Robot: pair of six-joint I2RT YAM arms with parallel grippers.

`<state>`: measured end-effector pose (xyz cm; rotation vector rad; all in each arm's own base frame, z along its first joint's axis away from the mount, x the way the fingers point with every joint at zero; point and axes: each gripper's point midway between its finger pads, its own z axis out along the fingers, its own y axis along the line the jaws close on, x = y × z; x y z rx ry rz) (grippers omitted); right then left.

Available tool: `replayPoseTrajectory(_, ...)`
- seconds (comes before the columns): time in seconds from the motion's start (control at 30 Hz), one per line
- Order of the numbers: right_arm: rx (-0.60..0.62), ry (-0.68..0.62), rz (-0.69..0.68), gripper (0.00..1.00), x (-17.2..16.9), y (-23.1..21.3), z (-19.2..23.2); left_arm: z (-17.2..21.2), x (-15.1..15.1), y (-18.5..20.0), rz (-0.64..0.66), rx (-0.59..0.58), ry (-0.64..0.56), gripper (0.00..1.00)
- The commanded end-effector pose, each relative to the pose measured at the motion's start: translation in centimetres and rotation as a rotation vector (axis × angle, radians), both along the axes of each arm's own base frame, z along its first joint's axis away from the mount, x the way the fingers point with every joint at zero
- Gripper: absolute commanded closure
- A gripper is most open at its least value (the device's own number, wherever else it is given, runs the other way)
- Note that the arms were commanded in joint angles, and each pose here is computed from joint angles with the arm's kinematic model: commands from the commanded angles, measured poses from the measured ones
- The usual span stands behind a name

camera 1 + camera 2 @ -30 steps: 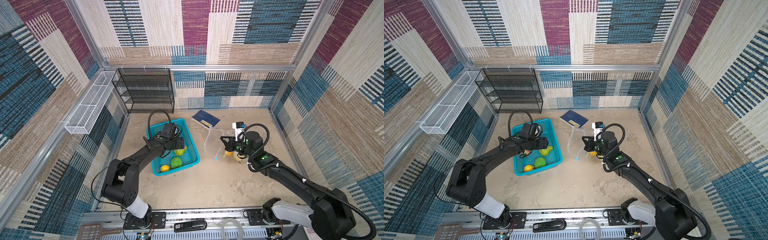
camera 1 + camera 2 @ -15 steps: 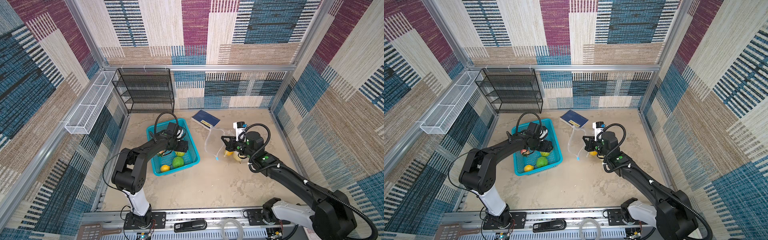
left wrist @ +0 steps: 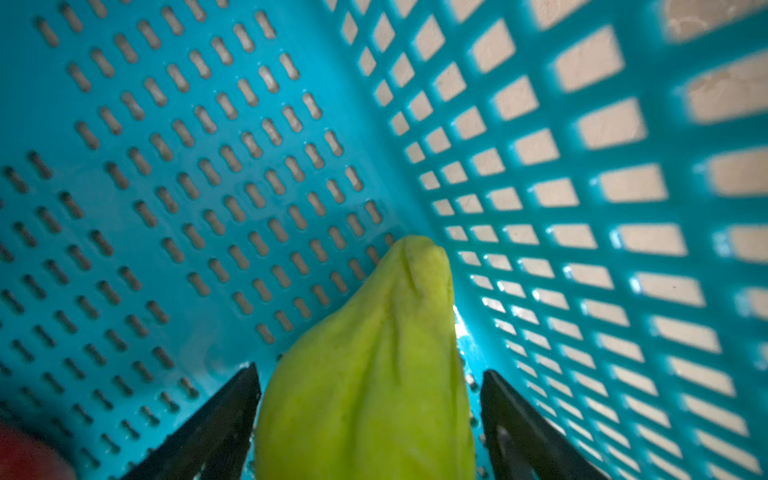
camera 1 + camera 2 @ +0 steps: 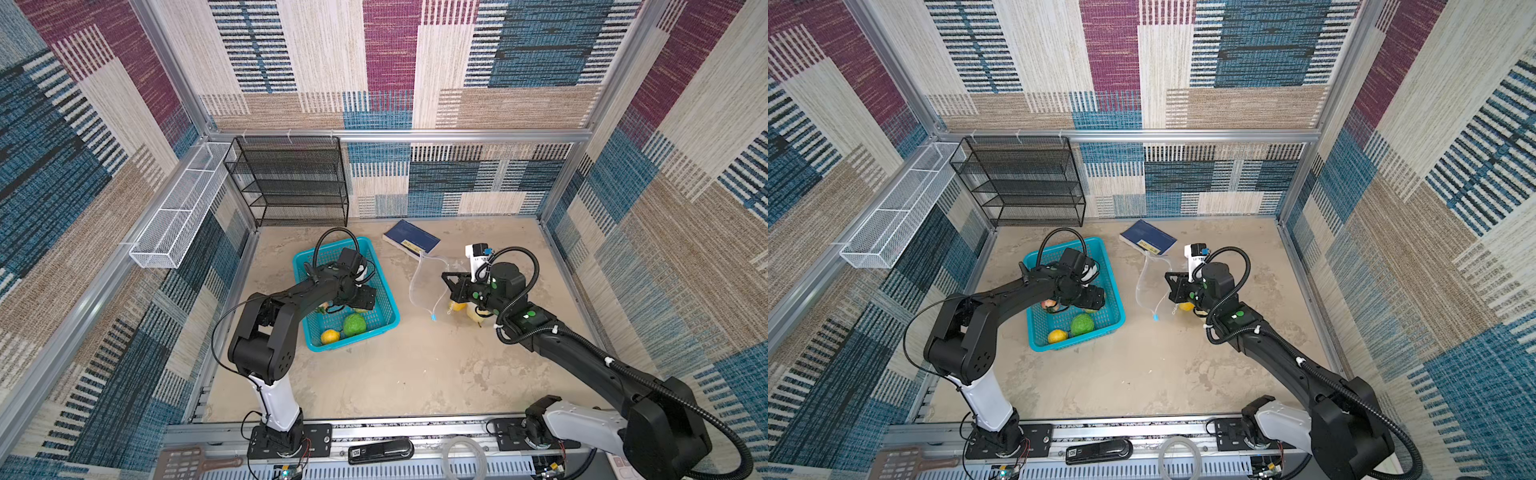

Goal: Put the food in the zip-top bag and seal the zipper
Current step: 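Lower the left gripper and grasp the green pear, then carry the green pear with the left gripper into the bag mouth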

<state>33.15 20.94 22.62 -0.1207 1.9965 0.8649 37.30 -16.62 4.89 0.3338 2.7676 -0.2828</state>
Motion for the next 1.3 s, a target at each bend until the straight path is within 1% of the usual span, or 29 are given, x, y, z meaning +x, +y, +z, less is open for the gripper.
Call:
replayPoseTrajectory(0.0, 0.013, -0.024, -0.002, 1.0, 0.2, 0.0, 0.9, -0.2, 0.0, 0.5, -0.008, 0.036, 0.001, 0.19)
replayPoseTrajectory(0.07, 0.013, -0.026, -0.001, 1.0, 0.1, 0.0, 1.0, -0.3, 0.0, 0.5, -0.008, 0.039, 0.004, 0.23)
replayPoseTrajectory(0.17, 0.01, -0.027, -0.003, 1.0, 0.1, 0.0, 1.0, -0.1, 0.0, 0.4, -0.011, 0.034, -0.002, 0.33)
replayPoseTrajectory(0.2, 0.012, -0.028, -0.003, 1.0, 0.1, 0.0, 1.1, 0.1, 0.1, 0.4, -0.012, 0.034, -0.007, 0.35)
replayPoseTrajectory(0.33, 0.013, -0.032, -0.004, 1.0, 0.1, 0.0, 1.3, 1.2, 0.2, 0.6, 0.001, 0.03, -0.035, 0.39)
replayPoseTrajectory(0.4, 0.013, -0.031, -0.004, 1.0, 0.1, 0.0, 1.2, 2.3, 0.4, 0.8, 0.02, 0.031, -0.062, 0.39)
replayPoseTrajectory(0.5, 0.012, -0.032, -0.003, 1.0, 0.2, 0.0, 1.2, 4.4, 0.5, 1.2, 0.054, 0.025, -0.108, 0.38)
replayPoseTrajectory(0.57, 0.014, -0.036, -0.003, 1.0, 0.2, 0.0, 1.4, 6.0, 0.5, 1.2, 0.071, -0.003, -0.142, 0.38)
replayPoseTrajectory(0.73, 0.022, -0.038, 0.002, 1.0, 0.2, 0.2, 1.5, 10.2, -0.3, -0.4, 0.062, -0.141, -0.206, 0.38)
replayPoseTrajectory(0.9, 0.029, -0.04, 0.008, 1.0, 0.3, 0.4, 1.5, 14.3, -2.3, -4.9, -0.025, -0.413, -0.253, 0.39)
replayPoseTrajectory(1.0, 0.034, -0.042, 0.019, 1.0, 0.3, 0.6, 1.6, 16.1, -3.2, -7.3, -0.058, -0.547, -0.272, 0.39)
replayPoseTrajectory(1.13, 0.045, -0.046, 0.042, 1.0, 0.1, 0.9, 1.8, 17.1, -3.8, -10.3, -0.082, -0.663, -0.246, 0.39)
replayPoseTrajectory(1.27, 0.056, -0.052, 0.083, 1.0, -0.3, 1.5, 2.1, 16.9, -4.5, -13.9, -0.138, -0.714, -0.183, 0.39)
